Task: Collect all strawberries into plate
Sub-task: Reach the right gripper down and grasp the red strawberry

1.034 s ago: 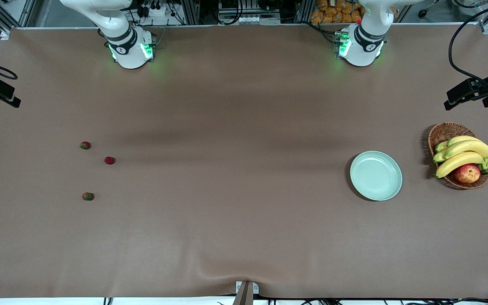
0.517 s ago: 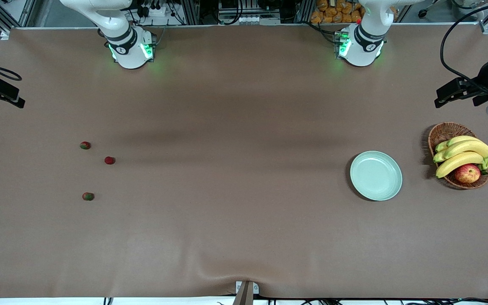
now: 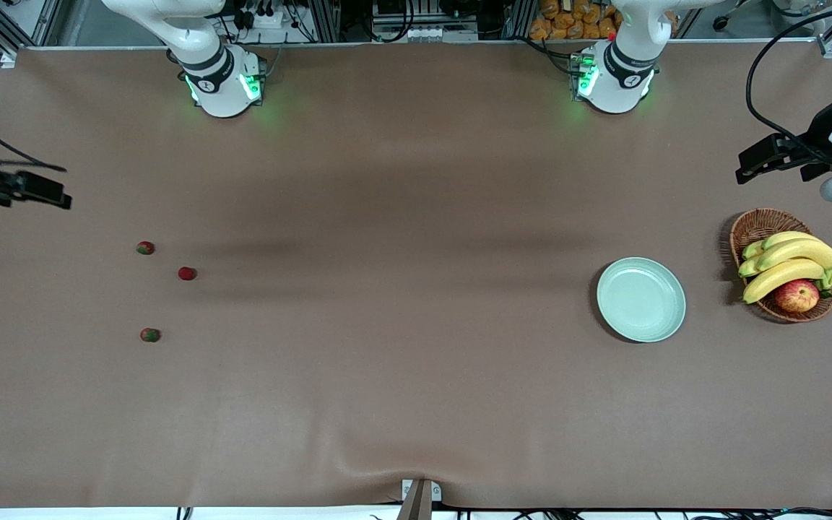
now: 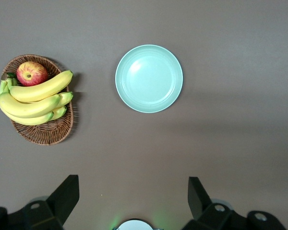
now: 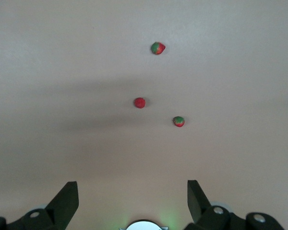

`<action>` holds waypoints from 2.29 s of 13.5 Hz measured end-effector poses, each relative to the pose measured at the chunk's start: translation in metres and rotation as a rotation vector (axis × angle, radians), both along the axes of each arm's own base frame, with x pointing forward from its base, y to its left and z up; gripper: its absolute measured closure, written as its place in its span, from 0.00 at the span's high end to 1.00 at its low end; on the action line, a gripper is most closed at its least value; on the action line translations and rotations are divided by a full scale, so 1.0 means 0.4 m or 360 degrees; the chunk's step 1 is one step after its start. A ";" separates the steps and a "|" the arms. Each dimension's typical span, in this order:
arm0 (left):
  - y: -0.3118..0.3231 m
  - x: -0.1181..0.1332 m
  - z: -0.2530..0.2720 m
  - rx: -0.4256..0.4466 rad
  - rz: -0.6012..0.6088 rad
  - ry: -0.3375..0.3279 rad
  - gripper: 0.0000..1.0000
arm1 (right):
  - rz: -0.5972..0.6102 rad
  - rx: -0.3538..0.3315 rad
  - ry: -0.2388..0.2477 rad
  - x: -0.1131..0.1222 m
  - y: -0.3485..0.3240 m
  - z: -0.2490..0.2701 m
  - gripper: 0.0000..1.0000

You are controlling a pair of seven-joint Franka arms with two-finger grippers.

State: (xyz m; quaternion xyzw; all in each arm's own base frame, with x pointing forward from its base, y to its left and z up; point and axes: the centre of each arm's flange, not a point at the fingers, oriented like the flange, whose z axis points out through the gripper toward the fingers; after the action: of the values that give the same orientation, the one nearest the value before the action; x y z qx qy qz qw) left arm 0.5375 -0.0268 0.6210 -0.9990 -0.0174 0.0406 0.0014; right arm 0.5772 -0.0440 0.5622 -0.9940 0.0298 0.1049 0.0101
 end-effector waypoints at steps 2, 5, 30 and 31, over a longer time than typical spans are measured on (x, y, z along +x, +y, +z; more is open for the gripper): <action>0.000 0.000 -0.002 0.0000 0.0000 0.0002 1.00 | -0.0004 0.0044 0.0071 0.040 0.008 -0.092 1.00; 0.001 0.002 -0.003 0.0000 0.0001 -0.0002 1.00 | -0.0022 0.0065 0.0219 0.088 0.000 -0.262 1.00; 0.000 0.007 -0.014 -0.0001 0.0000 -0.0002 1.00 | 0.0073 0.0079 0.0460 0.042 -0.004 -1.019 0.45; 0.000 0.007 -0.015 -0.0001 0.0000 -0.0001 1.00 | 0.0076 0.0079 0.0466 0.041 -0.001 -1.018 0.36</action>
State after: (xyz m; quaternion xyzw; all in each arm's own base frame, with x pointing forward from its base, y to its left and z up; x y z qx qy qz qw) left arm 0.5403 -0.0269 0.6151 -0.9990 -0.0173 0.0403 0.0012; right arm 0.5936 -0.0444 0.1552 -0.9679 0.0047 0.2497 0.0277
